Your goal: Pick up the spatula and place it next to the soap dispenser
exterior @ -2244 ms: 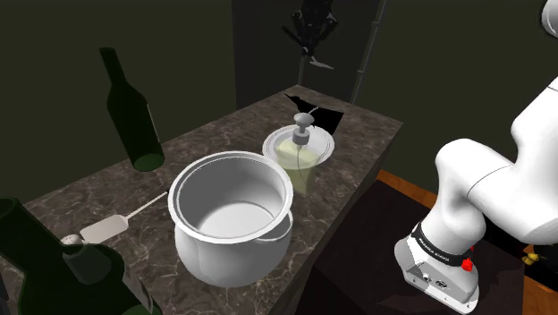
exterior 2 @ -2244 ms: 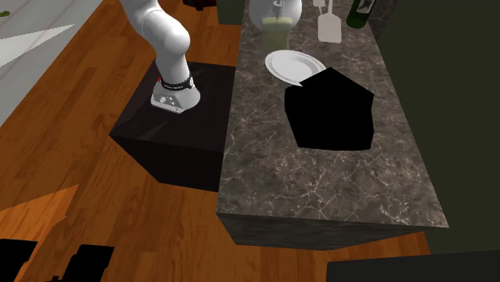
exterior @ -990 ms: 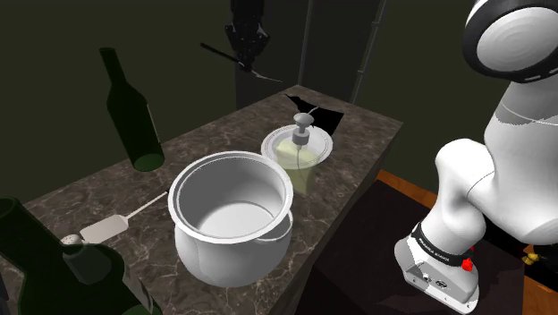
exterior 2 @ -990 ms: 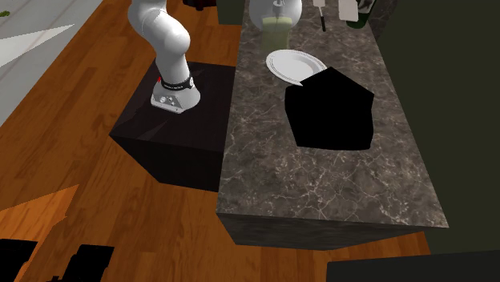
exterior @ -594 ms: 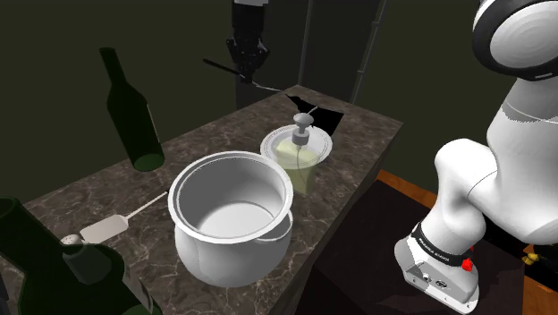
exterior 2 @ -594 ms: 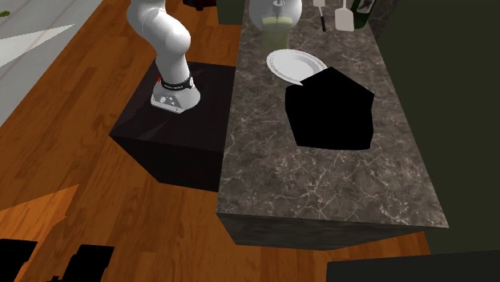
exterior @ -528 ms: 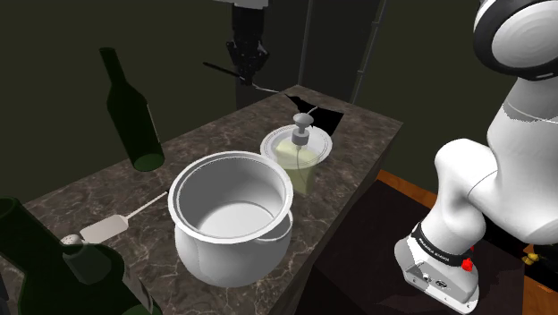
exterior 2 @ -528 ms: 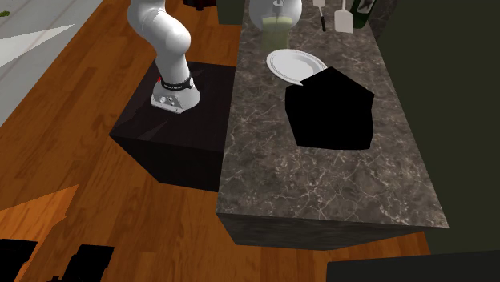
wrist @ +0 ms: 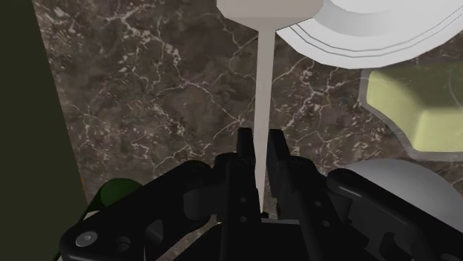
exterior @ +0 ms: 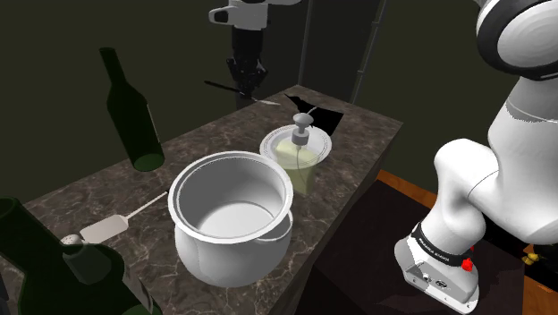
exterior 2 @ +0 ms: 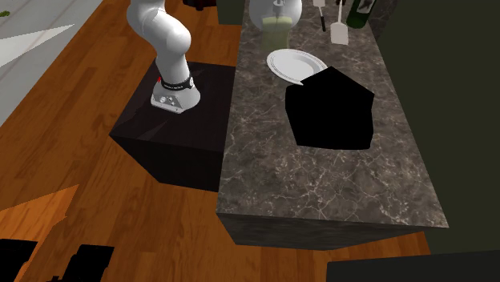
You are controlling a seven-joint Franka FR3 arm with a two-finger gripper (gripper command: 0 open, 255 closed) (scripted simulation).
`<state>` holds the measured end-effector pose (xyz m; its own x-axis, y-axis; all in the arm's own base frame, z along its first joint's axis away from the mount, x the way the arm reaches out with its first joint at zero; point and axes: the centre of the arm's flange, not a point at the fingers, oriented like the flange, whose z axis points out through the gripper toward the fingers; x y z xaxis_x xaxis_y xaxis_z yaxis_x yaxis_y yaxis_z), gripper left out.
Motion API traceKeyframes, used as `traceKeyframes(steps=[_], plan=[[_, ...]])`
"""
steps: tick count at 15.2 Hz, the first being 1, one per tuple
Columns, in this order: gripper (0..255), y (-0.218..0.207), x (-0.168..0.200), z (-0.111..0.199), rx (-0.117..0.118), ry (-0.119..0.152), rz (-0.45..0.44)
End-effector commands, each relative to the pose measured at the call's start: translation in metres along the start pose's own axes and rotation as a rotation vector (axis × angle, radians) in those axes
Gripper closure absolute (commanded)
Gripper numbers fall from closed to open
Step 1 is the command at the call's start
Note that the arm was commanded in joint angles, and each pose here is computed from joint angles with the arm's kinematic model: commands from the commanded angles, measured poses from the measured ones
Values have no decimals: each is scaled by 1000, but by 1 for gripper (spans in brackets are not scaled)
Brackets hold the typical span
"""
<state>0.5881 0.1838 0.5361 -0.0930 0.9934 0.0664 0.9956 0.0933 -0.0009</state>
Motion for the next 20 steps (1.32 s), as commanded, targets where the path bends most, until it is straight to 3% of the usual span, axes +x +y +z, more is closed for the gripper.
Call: traceKeyframes(steps=[1, 20], plan=[[255, -1, -1, 11, 0, 0, 0], [255, -1, -8, 111, 0, 0, 0]])
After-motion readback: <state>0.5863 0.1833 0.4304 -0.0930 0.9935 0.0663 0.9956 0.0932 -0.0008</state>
